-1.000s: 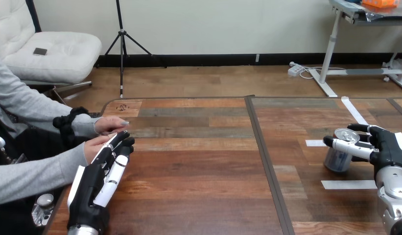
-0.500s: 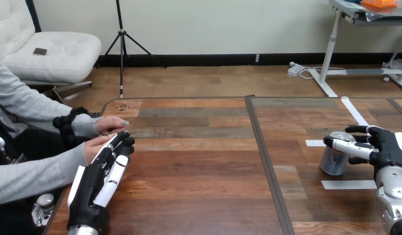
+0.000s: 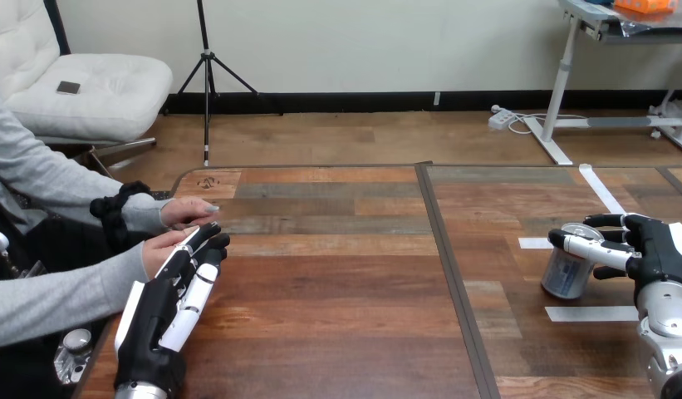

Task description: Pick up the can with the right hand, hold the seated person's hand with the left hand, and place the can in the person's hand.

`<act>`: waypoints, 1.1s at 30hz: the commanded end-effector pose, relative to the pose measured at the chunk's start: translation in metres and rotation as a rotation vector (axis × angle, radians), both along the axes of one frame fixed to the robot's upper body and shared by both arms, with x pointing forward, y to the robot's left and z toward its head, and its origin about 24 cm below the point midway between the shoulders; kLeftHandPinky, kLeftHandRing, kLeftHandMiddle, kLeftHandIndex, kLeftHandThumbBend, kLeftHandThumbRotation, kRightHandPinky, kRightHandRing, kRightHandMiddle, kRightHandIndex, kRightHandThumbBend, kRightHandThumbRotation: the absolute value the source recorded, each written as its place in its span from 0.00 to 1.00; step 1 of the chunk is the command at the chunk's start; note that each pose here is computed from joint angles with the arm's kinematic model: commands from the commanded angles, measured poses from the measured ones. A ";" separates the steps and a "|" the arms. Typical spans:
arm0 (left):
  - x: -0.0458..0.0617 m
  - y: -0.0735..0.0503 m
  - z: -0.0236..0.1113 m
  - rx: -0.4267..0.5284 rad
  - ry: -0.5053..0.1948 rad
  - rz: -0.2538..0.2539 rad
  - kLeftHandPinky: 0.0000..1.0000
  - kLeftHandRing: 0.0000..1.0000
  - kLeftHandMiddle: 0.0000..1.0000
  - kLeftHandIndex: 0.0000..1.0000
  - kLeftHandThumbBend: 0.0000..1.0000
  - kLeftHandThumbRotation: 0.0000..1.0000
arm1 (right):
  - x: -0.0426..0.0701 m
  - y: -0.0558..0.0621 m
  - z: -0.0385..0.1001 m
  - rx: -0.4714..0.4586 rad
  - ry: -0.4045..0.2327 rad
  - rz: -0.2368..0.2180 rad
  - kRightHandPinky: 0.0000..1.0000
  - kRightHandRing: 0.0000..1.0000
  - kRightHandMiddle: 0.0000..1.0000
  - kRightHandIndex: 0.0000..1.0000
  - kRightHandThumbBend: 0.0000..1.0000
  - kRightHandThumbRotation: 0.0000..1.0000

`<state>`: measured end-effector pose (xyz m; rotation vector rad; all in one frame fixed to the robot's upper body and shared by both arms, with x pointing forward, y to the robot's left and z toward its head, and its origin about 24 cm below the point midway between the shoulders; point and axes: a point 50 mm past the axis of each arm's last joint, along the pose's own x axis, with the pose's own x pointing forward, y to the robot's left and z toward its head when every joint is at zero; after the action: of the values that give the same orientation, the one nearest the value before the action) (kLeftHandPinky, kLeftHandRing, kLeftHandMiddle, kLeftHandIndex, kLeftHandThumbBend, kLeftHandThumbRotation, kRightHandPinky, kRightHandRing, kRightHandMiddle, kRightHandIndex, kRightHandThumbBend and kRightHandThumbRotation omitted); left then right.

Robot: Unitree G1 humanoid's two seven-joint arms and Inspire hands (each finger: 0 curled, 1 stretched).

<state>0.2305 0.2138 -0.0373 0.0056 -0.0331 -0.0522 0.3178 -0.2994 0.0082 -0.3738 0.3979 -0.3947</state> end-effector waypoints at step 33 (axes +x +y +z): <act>0.018 0.003 0.020 0.019 -0.089 -0.014 0.88 0.87 0.86 0.85 0.36 0.69 | 0.013 0.007 0.015 -0.096 -0.054 0.022 0.39 0.46 0.50 0.50 0.83 0.00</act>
<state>0.2305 0.2137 -0.0373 0.0052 -0.0330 -0.0555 0.3184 -0.2979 0.0090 -0.4488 0.3892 -0.4108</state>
